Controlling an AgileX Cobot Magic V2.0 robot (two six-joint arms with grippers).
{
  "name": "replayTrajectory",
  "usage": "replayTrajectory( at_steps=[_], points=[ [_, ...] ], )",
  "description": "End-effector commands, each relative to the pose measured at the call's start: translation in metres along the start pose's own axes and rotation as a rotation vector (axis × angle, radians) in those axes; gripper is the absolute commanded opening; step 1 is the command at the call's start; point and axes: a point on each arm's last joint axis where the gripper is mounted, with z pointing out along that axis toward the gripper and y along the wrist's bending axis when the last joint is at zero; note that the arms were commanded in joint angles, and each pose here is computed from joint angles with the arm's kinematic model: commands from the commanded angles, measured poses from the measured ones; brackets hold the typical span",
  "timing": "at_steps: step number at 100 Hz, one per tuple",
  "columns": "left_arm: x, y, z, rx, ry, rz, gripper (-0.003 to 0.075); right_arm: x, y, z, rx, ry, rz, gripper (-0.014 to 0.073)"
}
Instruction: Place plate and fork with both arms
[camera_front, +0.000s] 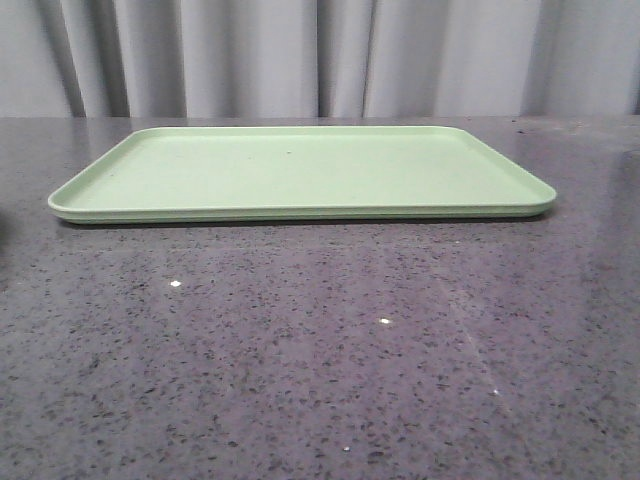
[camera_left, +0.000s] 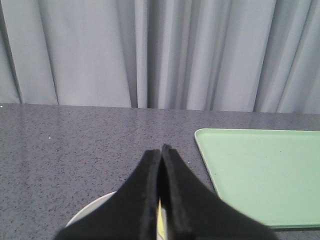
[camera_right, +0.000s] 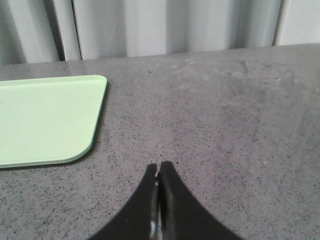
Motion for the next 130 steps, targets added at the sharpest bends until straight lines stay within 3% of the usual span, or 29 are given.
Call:
replayTrajectory(
  at_steps=[1, 31, 56, 63, 72, 81, 89, 101, 108, 130],
  points=[
    [-0.029, -0.003, 0.006, 0.006, -0.035, -0.019, -0.0021, -0.029, 0.004, -0.001, 0.003, -0.021, -0.015, -0.0066],
    [-0.053, -0.005, 0.038, -0.003, 0.054, -0.024, -0.0021, -0.075, 0.011, 0.020, 0.016, 0.055, -0.015, -0.0066],
    [-0.055, -0.004, 0.044, -0.007, 0.075, -0.019, -0.0020, -0.082, 0.012, 0.031, 0.026, 0.129, -0.012, -0.0061],
    [-0.055, -0.004, 0.044, -0.007, 0.074, -0.019, -0.0020, -0.082, 0.012, 0.031, 0.026, 0.134, -0.011, -0.0022],
    [-0.055, -0.004, 0.044, -0.007, 0.075, -0.019, -0.0013, -0.081, 0.012, 0.031, 0.028, 0.141, -0.011, 0.0106],
    [-0.055, -0.004, 0.044, -0.007, 0.075, -0.019, 0.0059, -0.081, 0.012, 0.031, 0.028, 0.142, -0.011, 0.0285],
    [-0.055, -0.004, 0.044, -0.008, 0.075, -0.017, 0.0194, -0.081, 0.012, 0.031, 0.028, 0.144, -0.011, 0.0412],
    [-0.055, -0.004, 0.044, -0.010, 0.076, -0.011, 0.0433, -0.081, 0.012, 0.031, 0.028, 0.144, -0.011, 0.0450],
    [-0.055, -0.004, 0.044, -0.010, 0.076, -0.011, 0.0521, -0.081, 0.012, 0.031, 0.028, 0.143, -0.011, 0.0450],
    [-0.051, -0.003, 0.045, -0.012, 0.083, -0.012, 0.0513, -0.080, 0.012, 0.031, 0.028, 0.145, -0.011, 0.0450]
  ],
)
